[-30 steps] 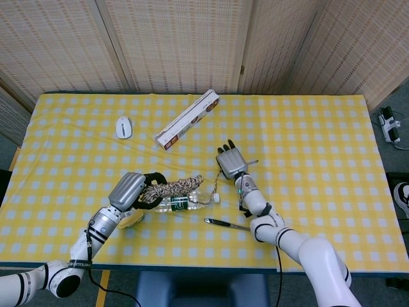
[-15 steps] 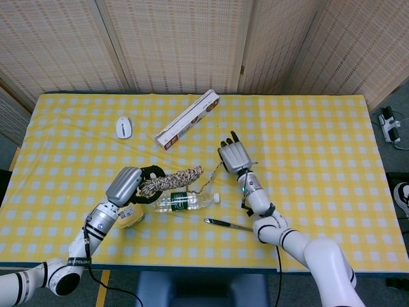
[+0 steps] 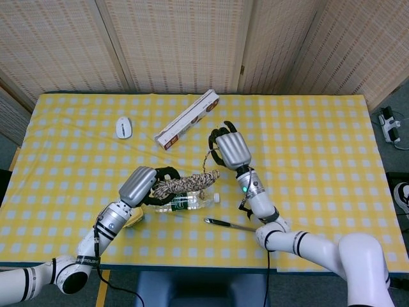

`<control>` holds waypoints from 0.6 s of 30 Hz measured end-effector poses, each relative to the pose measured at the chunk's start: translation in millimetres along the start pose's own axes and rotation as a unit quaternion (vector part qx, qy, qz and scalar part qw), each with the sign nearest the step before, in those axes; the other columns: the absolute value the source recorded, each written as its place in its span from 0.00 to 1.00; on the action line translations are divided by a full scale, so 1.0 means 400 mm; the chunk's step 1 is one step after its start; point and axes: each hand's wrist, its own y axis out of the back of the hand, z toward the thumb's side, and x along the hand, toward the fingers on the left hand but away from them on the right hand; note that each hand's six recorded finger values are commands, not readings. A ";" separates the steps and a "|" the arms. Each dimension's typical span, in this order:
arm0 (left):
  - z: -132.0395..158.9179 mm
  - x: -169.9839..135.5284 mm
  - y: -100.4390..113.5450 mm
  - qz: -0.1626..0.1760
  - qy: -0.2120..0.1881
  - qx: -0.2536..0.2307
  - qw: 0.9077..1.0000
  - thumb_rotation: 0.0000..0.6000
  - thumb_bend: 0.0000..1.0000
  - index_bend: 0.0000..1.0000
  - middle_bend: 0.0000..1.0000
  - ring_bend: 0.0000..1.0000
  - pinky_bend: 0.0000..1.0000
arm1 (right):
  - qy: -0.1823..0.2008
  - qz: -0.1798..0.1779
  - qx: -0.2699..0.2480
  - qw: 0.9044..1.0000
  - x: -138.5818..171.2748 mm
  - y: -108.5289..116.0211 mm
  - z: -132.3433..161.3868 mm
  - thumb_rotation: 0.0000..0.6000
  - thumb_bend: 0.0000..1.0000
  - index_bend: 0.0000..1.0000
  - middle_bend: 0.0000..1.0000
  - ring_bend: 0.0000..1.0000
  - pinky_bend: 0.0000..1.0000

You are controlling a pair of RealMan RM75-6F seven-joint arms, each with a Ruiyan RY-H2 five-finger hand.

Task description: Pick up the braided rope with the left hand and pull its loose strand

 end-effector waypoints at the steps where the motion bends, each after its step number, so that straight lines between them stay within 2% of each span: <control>1: 0.005 0.004 -0.004 -0.003 -0.001 0.008 1.000 1.00 0.73 0.72 0.70 0.66 0.71 | 0.003 -0.004 -0.007 1.000 0.004 0.014 0.012 1.00 0.48 0.71 0.40 0.34 0.16; 9: 0.013 0.046 -0.051 -0.026 0.025 0.044 0.998 1.00 0.73 0.72 0.70 0.66 0.71 | 0.031 -0.037 -0.056 0.997 0.038 0.128 0.112 1.00 0.48 0.71 0.40 0.36 0.19; 18: -0.012 0.101 -0.103 -0.038 0.095 0.050 0.994 1.00 0.73 0.72 0.70 0.67 0.71 | 0.061 -0.054 -0.094 0.992 0.092 0.216 0.193 1.00 0.48 0.71 0.41 0.36 0.21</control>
